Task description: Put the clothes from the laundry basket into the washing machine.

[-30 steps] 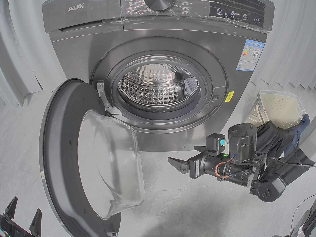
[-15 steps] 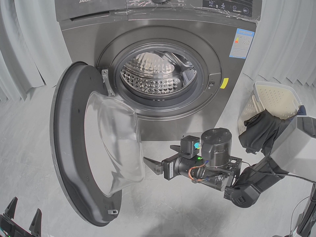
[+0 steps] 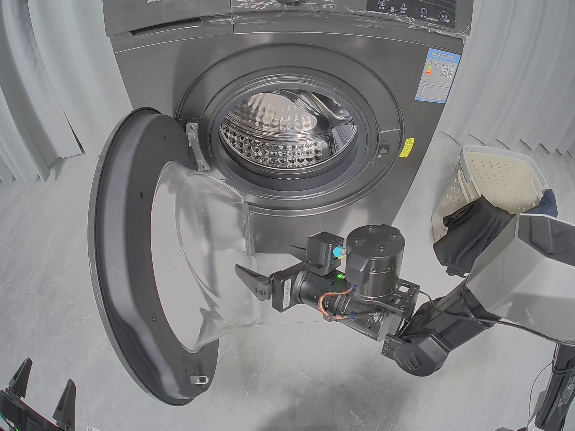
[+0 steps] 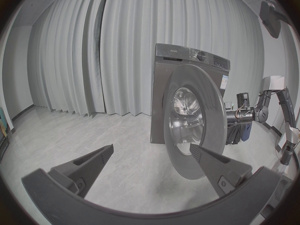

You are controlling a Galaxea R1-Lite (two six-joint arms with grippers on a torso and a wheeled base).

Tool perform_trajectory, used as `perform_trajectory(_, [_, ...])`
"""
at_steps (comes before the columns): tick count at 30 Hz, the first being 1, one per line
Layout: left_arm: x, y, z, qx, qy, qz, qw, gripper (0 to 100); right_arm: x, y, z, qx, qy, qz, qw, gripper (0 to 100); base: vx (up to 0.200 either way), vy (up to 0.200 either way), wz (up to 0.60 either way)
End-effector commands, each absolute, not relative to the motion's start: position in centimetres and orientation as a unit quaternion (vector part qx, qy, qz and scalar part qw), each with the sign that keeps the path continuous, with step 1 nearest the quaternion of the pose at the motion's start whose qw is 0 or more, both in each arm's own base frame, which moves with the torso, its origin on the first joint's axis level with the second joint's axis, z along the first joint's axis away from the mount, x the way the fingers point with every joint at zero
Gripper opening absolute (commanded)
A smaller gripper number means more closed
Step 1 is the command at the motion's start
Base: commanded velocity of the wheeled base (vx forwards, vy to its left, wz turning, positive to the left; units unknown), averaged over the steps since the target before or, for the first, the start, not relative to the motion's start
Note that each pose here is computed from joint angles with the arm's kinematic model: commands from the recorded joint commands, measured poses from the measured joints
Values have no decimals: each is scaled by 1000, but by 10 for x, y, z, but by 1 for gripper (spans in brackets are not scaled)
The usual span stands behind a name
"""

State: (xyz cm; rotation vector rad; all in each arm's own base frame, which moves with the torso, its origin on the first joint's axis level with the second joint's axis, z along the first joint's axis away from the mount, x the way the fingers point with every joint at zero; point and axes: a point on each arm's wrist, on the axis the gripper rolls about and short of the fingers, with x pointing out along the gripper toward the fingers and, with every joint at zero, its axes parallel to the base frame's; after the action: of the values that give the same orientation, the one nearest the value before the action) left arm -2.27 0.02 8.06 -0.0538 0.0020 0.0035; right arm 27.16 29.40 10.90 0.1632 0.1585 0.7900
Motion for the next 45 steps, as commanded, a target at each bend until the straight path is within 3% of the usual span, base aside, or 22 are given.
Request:
perform_trajectory(1, [-22, 0, 76, -27, 4, 2, 1000, 100, 285, 287, 96, 68, 102, 360, 925, 100, 0, 0, 0])
perform_trajectory(12, [-22, 0, 76, -26, 3, 2, 1000, 100, 288, 302, 74, 51, 121, 367, 921, 100, 0, 0, 0])
perform_trajectory(19, [-22, 0, 76, -27, 3, 2, 1000, 100, 289, 325, 82, 66, 88, 381, 918, 100, 0, 0, 0])
perform_trajectory(24, [-22, 0, 76, -27, 3, 2, 1000, 100, 295, 322, 86, 71, 81, 373, 921, 100, 0, 0, 0])
perform_trajectory(33, [-22, 0, 76, -27, 3, 2, 1000, 100, 313, 322, 69, 67, 90, 363, 925, 100, 0, 0, 0])
perform_trajectory(45, [-22, 0, 76, -28, 3, 2, 1000, 100, 308, 365, 63, 80, 63, 394, 913, 100, 0, 0, 0])
